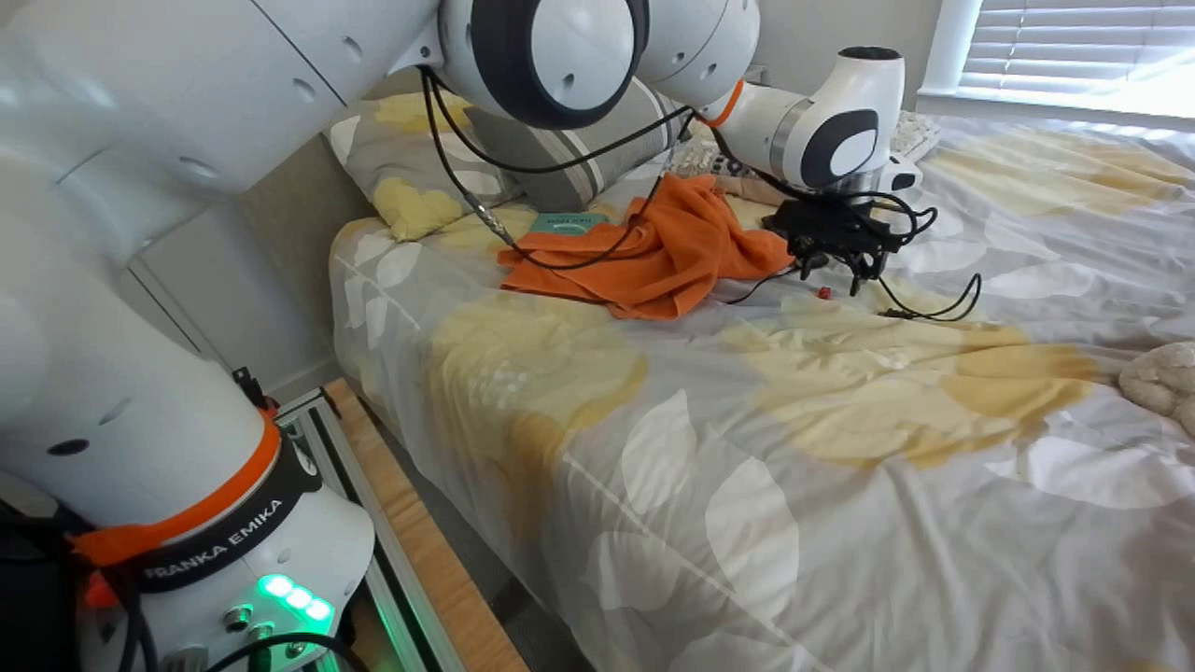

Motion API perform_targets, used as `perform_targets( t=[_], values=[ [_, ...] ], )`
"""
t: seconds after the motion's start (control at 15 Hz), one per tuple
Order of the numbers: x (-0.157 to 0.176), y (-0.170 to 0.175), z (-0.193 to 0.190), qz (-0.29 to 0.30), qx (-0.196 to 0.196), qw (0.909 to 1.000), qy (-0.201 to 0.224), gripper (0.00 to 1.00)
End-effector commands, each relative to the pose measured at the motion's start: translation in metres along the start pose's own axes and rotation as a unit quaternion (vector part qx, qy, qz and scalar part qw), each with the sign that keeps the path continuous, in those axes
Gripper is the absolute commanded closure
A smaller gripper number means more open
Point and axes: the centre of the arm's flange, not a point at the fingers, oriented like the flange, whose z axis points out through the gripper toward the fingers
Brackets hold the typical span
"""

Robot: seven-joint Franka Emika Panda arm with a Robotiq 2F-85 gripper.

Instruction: Pick up the orange dice on the bed and drop it on the bed

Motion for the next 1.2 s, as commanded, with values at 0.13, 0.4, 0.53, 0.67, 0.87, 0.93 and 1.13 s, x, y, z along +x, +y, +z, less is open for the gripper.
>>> perform_targets(
  t=[0.13, 0.4, 0.53, 0.67, 0.87, 0.93, 1.13],
  values=[
    [0.027, 0.003, 0.027, -0.001, -0.025, 0.9996, 0.012, 0.35],
    [0.032, 0.0, 0.032, -0.009, -0.028, 0.9994, 0.02, 0.32],
    [0.034, -0.002, 0.034, -0.009, -0.027, 0.9994, 0.021, 0.37],
    [0.035, -0.003, 0.036, -0.006, -0.027, 0.9995, 0.018, 0.57],
    [0.033, -0.006, 0.04, -0.002, -0.027, 0.9996, 0.01, 0.86],
    [0.032, -0.006, 0.04, -0.001, -0.028, 0.9996, 0.007, 0.95],
    [0.027, -0.008, 0.038, 0.01, -0.024, 0.9996, -0.011, 0.96]
  ],
)
